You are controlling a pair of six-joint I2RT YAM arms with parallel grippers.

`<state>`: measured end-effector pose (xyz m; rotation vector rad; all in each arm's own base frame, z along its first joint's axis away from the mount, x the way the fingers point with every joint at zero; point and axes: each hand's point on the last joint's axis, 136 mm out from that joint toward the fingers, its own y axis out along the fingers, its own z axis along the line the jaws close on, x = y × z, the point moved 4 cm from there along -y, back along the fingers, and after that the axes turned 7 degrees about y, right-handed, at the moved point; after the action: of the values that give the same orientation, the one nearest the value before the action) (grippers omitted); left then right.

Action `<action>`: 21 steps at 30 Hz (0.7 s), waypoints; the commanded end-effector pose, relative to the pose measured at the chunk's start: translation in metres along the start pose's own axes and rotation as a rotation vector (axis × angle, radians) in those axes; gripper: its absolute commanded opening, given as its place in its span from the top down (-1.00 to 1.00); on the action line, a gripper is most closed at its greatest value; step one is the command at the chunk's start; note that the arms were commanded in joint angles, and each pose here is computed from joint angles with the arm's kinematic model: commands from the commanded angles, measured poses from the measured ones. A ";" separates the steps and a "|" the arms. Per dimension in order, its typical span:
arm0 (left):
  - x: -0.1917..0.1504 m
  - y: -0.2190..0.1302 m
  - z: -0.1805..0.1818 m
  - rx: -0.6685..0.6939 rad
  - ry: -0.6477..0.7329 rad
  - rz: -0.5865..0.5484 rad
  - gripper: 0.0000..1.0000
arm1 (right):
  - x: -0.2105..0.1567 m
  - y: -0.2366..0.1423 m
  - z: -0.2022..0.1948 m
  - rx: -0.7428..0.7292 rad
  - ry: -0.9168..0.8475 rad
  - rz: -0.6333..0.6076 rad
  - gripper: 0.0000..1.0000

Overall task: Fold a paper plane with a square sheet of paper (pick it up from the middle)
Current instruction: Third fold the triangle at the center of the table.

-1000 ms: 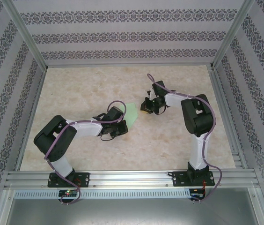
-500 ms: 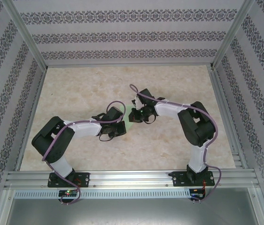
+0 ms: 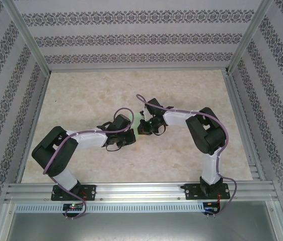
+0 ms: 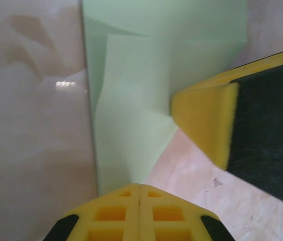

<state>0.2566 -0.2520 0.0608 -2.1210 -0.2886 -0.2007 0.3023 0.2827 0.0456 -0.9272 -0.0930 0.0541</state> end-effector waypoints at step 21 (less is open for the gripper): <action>-0.042 0.000 0.042 0.100 -0.056 0.107 1.00 | 0.007 0.002 -0.024 -0.080 0.038 -0.027 0.94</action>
<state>0.2468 -0.2441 0.0492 -2.1294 -0.2969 -0.1915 0.3035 0.2813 0.0456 -0.9273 -0.0902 0.0500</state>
